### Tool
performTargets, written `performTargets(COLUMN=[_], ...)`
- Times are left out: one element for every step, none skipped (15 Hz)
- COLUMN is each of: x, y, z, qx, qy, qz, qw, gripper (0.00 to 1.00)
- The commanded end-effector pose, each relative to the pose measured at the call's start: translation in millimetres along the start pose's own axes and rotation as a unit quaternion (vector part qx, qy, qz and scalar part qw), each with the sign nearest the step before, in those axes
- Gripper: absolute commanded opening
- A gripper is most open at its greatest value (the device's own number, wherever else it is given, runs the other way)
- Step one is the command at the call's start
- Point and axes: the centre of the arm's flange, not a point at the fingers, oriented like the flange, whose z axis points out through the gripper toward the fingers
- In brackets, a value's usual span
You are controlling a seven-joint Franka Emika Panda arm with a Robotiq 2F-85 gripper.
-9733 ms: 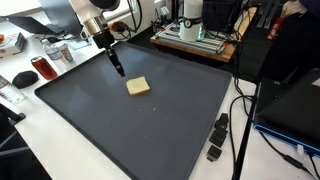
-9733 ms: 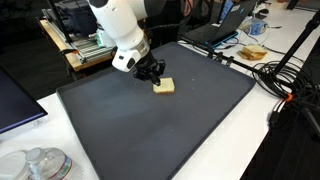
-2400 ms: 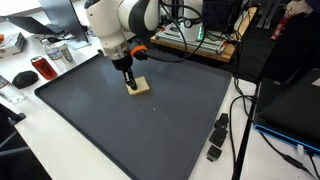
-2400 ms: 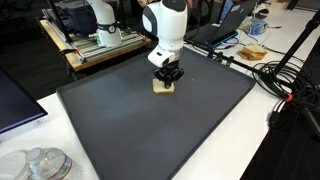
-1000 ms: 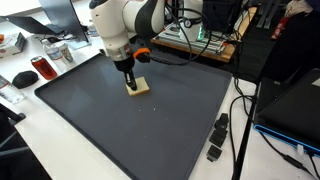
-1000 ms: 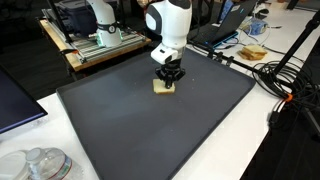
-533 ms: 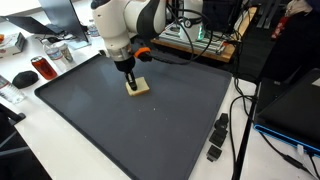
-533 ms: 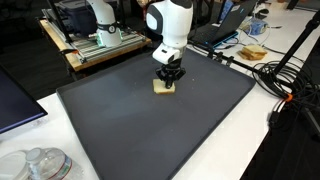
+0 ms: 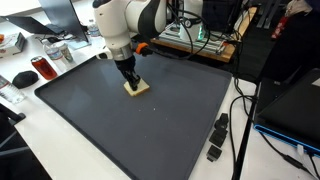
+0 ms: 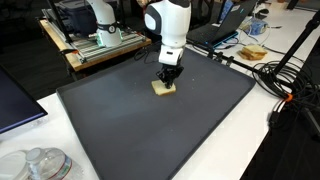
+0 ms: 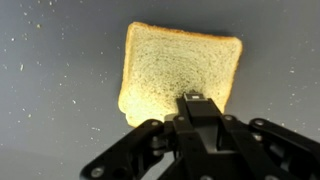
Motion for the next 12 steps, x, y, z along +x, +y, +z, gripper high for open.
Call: performTargets(x=[-12.3, -12.2, -11.8, -11.0, -10.2, -9.8, -8.7, -9.4, -10.6, -11.6, -12.1, -12.9], y=[6.1, 6.4, 6.3, 5.0, 2.3, -0.2, -2.8, -4.0, -4.9, -5.5, -5.0, -3.0], z=[21.3, 21.0, 20.9, 20.9, 20.8, 20.1, 19.3, 19.6, 19.7, 19.6, 19.5, 19.4], qx=[0.004, 0.003, 0.002, -0.001, -0.006, -0.004, 0.004, 0.004, 0.016, 0.027, 0.037, 0.044], qy=[-0.018, -0.021, -0.025, -0.029, -0.037, -0.044, -0.051, -0.051, -0.052, -0.054, -0.048, -0.037], qz=[-0.098, -0.123, -0.148, -0.172, -0.190, -0.194, -0.175, -0.158, -0.140, -0.116, -0.086, -0.057], qw=[0.9951, 0.9921, 0.9887, 0.9847, 0.9810, 0.9800, 0.9832, 0.9862, 0.9887, 0.9914, 0.9945, 0.9967], gripper=[0.05, 0.05, 0.05, 0.05, 0.05, 0.05, 0.06, 0.06, 0.05, 0.05, 0.05, 0.05])
